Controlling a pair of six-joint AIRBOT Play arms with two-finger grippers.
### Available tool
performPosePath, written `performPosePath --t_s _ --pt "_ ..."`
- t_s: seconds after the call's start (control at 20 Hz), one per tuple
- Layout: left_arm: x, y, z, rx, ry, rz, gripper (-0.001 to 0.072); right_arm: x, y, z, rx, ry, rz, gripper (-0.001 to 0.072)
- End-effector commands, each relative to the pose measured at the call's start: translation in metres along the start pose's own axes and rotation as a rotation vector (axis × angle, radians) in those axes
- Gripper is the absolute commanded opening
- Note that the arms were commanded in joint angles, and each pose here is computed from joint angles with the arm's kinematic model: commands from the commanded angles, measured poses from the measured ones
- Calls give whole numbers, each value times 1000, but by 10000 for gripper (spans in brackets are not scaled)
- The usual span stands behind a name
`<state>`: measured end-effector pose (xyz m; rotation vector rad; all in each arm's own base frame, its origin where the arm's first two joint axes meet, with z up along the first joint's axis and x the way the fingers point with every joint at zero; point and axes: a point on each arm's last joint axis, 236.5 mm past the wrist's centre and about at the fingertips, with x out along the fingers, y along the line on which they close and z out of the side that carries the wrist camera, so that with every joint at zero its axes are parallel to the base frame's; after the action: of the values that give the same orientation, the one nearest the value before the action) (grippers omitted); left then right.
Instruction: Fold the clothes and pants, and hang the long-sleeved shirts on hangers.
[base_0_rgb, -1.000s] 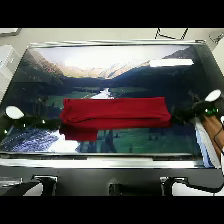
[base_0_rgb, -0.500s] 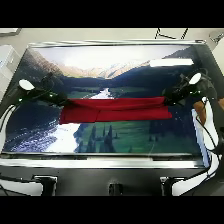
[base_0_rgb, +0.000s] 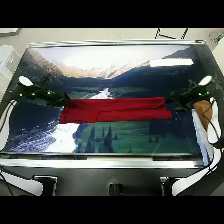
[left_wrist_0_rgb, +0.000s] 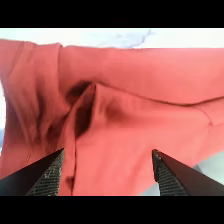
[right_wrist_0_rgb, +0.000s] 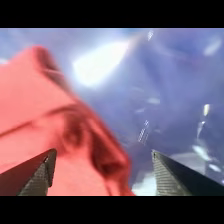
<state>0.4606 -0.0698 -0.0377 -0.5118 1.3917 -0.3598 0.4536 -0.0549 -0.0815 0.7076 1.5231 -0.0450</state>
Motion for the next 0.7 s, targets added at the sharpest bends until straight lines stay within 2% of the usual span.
performPosePath --t_s 0.0,0.3,0.35,0.4,0.45,0.5,0.65 --pt "-32 -14 -3 27 -16 -11 598 5 7 -8 10 89 169 720" --pt "-58 -60 -10 131 -69 -18 597 51 39 -17 -18 165 258 709" --pt "-59 -64 -11 141 -71 -19 597 58 42 -21 -27 184 253 618" --pt "-59 -69 -12 151 -69 -21 597 60 46 -24 -36 191 251 471" --pt "-57 -73 -14 160 -66 -23 596 60 49 -25 -50 193 255 291" --pt "-54 -77 -16 170 -60 -25 595 56 54 -26 -64 191 269 36" --pt "-35 -102 -10 206 -94 -31 567 23 82 -36 -158 177 344 33"
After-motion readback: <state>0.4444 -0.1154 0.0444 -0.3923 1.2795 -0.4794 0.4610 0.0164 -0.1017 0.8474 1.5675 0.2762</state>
